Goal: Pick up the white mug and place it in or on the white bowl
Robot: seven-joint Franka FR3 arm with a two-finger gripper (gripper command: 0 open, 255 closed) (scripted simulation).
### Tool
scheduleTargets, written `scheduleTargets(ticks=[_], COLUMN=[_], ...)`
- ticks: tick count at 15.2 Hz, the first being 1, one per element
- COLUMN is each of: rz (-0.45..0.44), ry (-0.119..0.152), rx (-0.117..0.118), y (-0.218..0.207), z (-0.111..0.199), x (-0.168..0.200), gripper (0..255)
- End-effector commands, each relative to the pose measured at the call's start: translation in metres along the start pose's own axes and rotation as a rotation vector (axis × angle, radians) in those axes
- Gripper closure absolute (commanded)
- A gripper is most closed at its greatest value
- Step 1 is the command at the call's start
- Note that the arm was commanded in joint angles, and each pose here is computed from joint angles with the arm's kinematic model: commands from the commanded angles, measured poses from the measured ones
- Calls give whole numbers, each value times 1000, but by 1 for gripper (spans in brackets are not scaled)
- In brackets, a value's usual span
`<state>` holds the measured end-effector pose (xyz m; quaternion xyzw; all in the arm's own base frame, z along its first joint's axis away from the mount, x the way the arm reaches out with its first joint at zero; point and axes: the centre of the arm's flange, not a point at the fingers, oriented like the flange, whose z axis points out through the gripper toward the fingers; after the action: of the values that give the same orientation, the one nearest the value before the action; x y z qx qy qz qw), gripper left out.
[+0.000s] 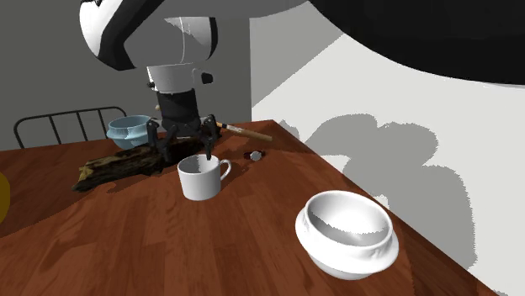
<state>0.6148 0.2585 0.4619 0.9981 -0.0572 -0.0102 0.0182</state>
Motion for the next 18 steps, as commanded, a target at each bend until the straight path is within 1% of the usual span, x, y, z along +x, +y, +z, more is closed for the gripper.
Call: scheduleTargets(ticks=[1,3,11,18], rz=[-6,-12,-12,-12], ry=[-1,-2,-2,-2], rx=[-6,-10,-10,-10], y=[-19,-37,-36,-36], z=[8,16,56,56], x=[16,29,29,29], gripper=[0,0,0,0])
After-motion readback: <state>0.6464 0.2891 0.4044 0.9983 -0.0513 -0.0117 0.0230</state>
